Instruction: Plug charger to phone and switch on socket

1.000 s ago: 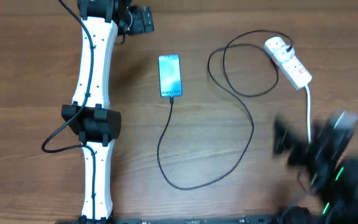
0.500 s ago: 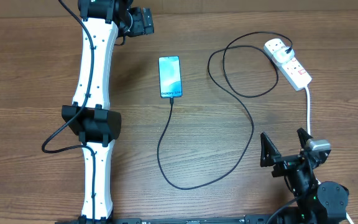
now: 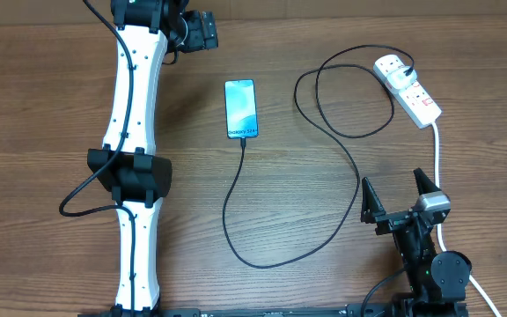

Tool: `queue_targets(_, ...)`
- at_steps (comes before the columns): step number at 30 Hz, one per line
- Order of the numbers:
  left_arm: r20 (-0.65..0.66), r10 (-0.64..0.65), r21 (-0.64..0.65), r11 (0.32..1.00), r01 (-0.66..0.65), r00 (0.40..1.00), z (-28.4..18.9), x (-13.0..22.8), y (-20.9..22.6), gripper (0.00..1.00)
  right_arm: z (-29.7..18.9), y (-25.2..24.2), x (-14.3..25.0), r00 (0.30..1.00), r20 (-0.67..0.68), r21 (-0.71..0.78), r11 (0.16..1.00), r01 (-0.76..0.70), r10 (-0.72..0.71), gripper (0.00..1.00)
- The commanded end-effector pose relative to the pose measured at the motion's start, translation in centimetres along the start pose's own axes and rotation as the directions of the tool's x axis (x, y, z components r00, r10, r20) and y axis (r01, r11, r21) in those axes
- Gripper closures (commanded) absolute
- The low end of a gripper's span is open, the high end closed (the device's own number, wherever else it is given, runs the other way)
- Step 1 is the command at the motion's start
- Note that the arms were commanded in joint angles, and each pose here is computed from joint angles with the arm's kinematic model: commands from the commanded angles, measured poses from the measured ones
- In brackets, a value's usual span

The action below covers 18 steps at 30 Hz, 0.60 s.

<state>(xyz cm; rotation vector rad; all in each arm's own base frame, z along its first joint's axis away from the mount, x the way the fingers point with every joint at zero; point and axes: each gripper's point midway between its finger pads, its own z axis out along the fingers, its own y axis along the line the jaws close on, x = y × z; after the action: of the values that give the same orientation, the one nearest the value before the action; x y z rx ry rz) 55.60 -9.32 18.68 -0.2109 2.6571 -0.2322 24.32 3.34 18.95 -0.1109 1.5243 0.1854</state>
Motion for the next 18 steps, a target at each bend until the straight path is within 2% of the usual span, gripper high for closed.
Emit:
queue_targets(1, 0.020, 0.005, -0.006, 1.000, -0.005, 1.000, -0.64, -0.45, 0.22, 0.00, -0.01, 0.08, 1.18, 0.999, -0.036, -0.004, 0.999, 0.035, -0.036, 0.00)
queue_targets(18, 0.020, 0.005, -0.006, 1.000, -0.005, 1.000, -0.64, -0.45, 0.23, 0.00, -0.04, -0.33, 1.69, 0.998, -0.057, 0.023, 0.999, -0.027, 0.028, 0.00)
